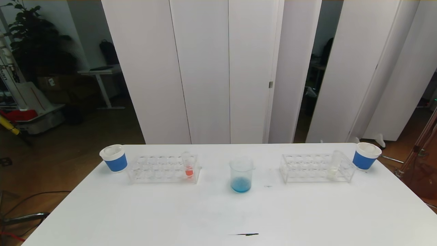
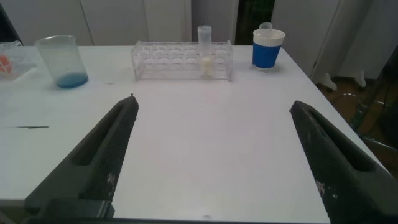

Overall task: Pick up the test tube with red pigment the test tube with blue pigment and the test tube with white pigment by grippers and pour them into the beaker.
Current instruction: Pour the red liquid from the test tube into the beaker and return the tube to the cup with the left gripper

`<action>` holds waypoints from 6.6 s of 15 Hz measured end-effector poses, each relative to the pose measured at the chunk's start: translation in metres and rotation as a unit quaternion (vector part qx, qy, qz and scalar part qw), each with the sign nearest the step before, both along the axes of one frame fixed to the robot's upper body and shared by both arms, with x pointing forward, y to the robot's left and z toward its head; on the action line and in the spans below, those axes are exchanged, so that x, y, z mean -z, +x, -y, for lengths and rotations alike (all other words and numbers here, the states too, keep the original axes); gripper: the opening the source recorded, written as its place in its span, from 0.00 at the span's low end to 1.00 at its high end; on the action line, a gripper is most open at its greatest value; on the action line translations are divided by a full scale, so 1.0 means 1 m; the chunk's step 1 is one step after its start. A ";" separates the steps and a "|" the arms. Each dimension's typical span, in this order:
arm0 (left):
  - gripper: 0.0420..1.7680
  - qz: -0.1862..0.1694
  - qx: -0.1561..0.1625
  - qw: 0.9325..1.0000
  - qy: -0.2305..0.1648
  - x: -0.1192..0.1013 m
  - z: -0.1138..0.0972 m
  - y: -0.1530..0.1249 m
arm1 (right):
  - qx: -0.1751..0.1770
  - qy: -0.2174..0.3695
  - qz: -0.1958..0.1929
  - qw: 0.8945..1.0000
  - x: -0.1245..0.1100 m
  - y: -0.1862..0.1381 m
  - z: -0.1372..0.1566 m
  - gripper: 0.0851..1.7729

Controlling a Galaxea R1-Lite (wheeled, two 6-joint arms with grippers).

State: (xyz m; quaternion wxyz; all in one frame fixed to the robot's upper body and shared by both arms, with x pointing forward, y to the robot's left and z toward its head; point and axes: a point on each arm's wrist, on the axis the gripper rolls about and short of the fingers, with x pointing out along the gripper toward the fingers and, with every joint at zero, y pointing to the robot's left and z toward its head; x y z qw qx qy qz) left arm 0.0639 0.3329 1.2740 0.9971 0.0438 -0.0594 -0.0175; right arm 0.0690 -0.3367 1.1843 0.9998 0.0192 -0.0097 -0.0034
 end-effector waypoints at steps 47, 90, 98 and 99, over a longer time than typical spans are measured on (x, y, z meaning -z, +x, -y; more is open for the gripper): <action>0.99 -0.192 -0.023 0.978 -0.081 0.116 0.122 0.375 | 0.000 0.000 0.000 1.000 0.000 0.000 0.000 0.99; 0.33 -0.167 -0.065 0.977 -0.111 0.120 0.131 0.405 | 0.000 0.000 0.000 1.000 0.000 0.000 0.000 0.99; 0.33 -0.155 -0.055 0.983 -0.087 0.086 0.134 0.397 | 0.000 0.000 0.000 1.000 0.000 0.000 0.000 0.99; 0.33 -0.150 -0.054 0.984 -0.083 0.082 0.134 0.396 | 0.000 0.000 0.000 1.000 0.000 0.000 0.000 0.99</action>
